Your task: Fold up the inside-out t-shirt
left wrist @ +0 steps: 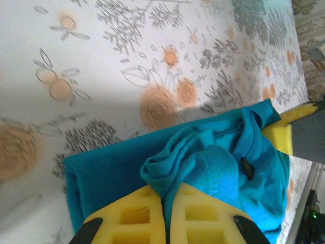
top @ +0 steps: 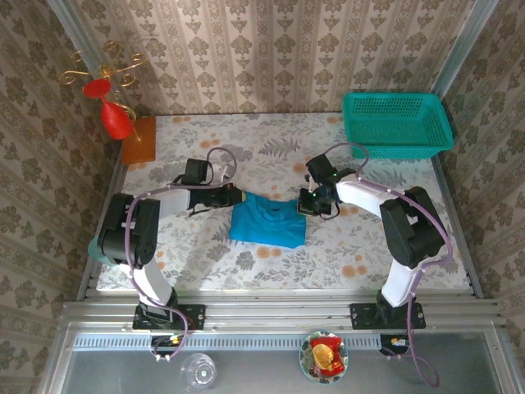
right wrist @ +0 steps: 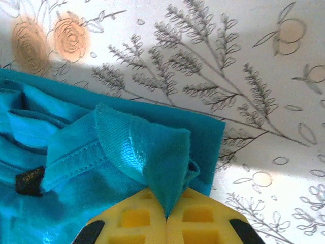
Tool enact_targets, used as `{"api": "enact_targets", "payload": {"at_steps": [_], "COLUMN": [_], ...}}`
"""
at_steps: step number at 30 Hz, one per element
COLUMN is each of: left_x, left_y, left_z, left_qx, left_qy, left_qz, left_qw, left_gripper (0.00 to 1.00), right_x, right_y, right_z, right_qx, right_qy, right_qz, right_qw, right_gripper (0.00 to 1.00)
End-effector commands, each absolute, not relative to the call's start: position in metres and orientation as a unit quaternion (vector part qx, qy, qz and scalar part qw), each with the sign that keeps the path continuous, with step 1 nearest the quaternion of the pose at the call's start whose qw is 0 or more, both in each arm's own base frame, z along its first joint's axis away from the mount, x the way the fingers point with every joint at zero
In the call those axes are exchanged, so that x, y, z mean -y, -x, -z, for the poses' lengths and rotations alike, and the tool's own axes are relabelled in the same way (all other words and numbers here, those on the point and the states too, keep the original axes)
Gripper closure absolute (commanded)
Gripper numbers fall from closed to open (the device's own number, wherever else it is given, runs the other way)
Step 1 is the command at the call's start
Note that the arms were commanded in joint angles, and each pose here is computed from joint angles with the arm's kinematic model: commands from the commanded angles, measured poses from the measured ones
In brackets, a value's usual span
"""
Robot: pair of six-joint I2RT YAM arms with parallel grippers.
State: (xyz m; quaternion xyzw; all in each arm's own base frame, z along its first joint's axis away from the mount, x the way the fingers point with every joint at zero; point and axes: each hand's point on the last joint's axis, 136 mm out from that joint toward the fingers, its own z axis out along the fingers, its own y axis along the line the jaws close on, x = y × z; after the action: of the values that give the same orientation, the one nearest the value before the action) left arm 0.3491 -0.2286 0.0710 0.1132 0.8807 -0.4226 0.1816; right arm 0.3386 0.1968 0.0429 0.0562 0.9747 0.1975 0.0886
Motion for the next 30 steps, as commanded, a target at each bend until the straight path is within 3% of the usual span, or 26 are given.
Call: {"api": "enact_targets", "payload": {"at_steps": [1,5,10,16,19,21,22,27,30], "left_x": [0.225,0.221,0.217,0.215,0.205,0.197,0.192,0.183,0.192], "left_y": [-0.37,-0.377,-0.376,-0.379,-0.379,-0.374,-0.374,-0.349,-0.328], "left_z": [-0.051,-0.022,-0.009,-0.038,-0.061,-0.077,-0.082,-0.118,-0.13], "left_qx": [-0.891,-0.906,-0.912,-0.9,-0.902,-0.908,-0.912,-0.915,-0.911], "left_qy": [-0.103,-0.081,-0.071,-0.073,-0.062,-0.061,-0.058,-0.065,-0.074], "left_qz": [0.406,0.392,0.383,0.398,0.385,0.369,0.354,0.341,0.359], "left_qw": [0.176,0.142,0.129,0.16,0.183,0.19,0.198,0.205,0.19], "left_gripper": [0.94,0.85,0.82,0.64,0.58,0.54,0.54,0.54,0.59], "right_x": [-0.181,-0.17,-0.174,-0.186,-0.174,-0.164,-0.162,-0.144,-0.142], "right_y": [-0.349,-0.349,-0.348,-0.355,-0.358,-0.359,-0.362,-0.352,-0.342], "right_z": [-0.031,-0.011,-0.013,-0.043,-0.043,-0.039,-0.041,-0.066,-0.086], "right_qx": [-0.979,-0.983,-0.982,-0.972,-0.977,-0.98,-0.98,-0.982,-0.981], "right_qy": [-0.077,-0.098,-0.098,-0.082,-0.092,-0.104,-0.106,-0.115,-0.109], "right_qz": [-0.16,-0.132,-0.143,-0.185,-0.149,-0.118,-0.111,-0.071,-0.073], "right_qw": [0.095,0.081,0.078,0.117,0.124,0.119,0.123,0.136,0.146], "right_gripper": [1.0,1.0,1.0,0.99,0.9,0.72,0.68,0.57,0.53]}}
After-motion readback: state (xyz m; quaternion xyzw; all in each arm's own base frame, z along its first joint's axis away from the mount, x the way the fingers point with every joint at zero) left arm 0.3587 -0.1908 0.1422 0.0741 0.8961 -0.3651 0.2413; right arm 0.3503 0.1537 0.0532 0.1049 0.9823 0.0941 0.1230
